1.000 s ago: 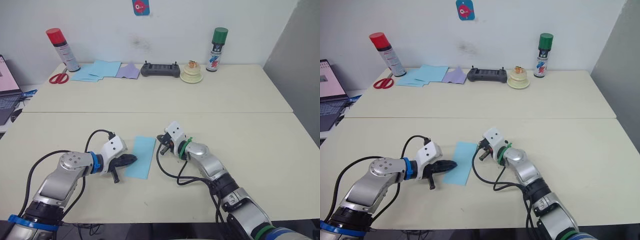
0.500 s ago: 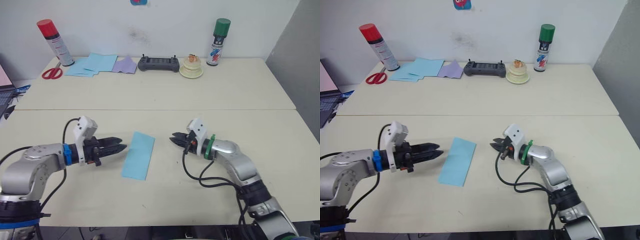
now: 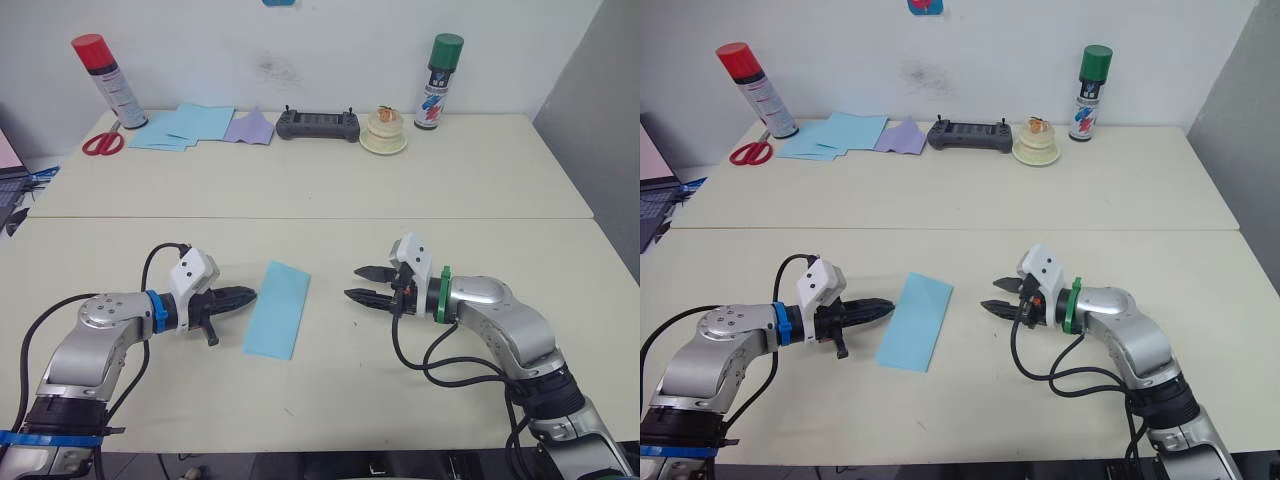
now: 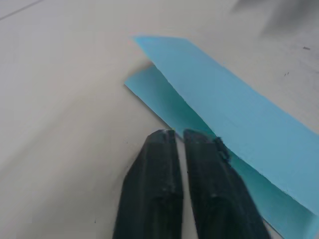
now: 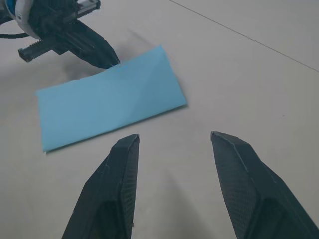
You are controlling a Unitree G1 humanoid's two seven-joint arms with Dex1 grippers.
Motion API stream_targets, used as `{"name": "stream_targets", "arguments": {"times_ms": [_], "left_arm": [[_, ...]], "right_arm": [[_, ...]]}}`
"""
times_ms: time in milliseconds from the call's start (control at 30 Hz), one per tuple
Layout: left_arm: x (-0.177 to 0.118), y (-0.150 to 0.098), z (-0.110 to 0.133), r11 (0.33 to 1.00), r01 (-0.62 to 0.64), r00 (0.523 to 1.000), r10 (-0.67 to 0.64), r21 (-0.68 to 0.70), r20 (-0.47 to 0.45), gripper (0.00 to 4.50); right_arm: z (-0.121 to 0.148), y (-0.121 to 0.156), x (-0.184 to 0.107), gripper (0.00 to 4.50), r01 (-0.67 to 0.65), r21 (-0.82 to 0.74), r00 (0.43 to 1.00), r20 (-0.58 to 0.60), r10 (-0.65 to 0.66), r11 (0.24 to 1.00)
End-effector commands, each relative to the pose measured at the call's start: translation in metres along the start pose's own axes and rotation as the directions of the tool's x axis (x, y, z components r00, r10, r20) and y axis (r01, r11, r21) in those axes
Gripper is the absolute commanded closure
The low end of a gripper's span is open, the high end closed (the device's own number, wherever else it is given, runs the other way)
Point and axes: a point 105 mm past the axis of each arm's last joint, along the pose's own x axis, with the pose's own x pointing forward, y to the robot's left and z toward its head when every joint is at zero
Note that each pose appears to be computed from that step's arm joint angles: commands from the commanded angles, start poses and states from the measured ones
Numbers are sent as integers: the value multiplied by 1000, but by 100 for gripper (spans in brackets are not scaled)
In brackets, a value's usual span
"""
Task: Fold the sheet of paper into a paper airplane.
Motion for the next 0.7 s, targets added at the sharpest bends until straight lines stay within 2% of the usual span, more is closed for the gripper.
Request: {"name": "stream_targets", "arguments": {"times_ms": [33, 133, 267, 367, 533, 700], "left_arm": [[3, -5, -2, 1000, 21, 1000, -21, 8, 1, 440], [6, -16, -4, 997, 81, 997, -80, 10, -17, 440], [10, -25, 2, 990, 138, 990, -138, 0, 8, 440], [13, -28, 12, 987, 161, 986, -161, 2, 34, 440], [20, -30, 16, 985, 173, 984, -174, 19, 43, 440], [30, -35, 21, 980, 195, 979, -197, 36, 57, 440]], "right_arm": [[14, 8, -3, 216, -10, -27, 999, 35, 11, 1000], [13, 9, -5, 216, -6, -7, 1000, 23, 6, 1000], [7, 14, -7, 216, -21, 59, 1000, -11, 22, 998], [2, 16, -8, 216, -17, 182, 999, -40, 24, 983], [3, 29, -6, 216, -49, 473, 997, -31, 72, 880], [7, 32, 4, 216, -23, 614, 997, -45, 64, 789]]}}
